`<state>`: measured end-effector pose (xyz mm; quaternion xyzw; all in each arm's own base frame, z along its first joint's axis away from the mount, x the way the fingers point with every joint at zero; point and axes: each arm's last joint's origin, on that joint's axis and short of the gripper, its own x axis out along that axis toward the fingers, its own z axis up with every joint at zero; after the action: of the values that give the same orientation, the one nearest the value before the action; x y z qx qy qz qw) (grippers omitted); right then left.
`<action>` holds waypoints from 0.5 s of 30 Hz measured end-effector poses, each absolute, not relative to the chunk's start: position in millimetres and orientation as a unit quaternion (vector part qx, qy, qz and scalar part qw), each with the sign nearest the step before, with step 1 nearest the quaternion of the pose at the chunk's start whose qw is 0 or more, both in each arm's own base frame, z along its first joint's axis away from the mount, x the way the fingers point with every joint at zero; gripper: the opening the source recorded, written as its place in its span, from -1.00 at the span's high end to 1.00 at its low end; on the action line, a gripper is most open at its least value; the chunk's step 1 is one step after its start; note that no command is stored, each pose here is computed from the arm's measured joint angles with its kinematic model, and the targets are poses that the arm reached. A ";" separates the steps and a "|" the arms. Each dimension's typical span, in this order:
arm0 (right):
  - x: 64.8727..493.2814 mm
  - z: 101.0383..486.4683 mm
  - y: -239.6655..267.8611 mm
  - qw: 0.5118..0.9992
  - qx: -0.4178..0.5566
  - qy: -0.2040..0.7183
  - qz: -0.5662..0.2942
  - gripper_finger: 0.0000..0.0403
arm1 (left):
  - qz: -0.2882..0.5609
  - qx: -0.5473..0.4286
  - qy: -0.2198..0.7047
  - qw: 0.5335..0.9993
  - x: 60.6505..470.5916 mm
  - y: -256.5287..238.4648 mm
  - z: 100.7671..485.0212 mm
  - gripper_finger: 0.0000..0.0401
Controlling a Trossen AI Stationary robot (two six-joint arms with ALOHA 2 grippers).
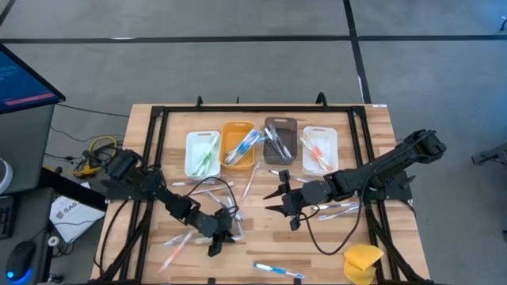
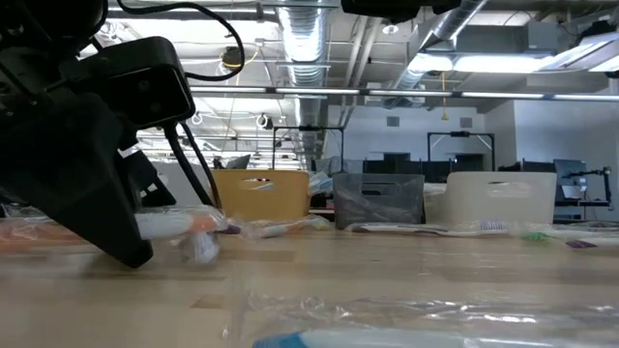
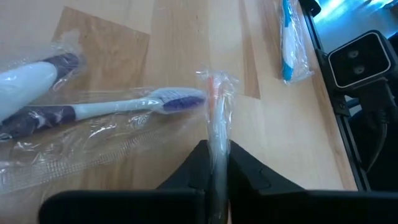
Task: Pick & Place Toothbrushes
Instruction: Put the orange toothbrush into the right white bin
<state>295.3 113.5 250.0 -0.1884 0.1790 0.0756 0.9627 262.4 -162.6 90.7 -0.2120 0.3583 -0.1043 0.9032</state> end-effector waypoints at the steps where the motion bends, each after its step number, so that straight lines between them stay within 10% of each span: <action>1: 295.3 250.0 113.4 0.963 -0.188 0.179 0.075 0.36 | -0.104 -0.212 0.358 0.903 262.5 -162.5 90.7 0.93; 15: 293.6 251.1 118.9 0.978 -0.085 0.179 0.065 0.36 | -0.099 -0.187 0.339 0.917 257.9 -158.2 117.5 0.92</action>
<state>293.6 118.9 251.1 -0.0849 0.1791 0.0650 0.9780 257.9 -158.2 117.5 -0.1867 0.3391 -0.0985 0.9168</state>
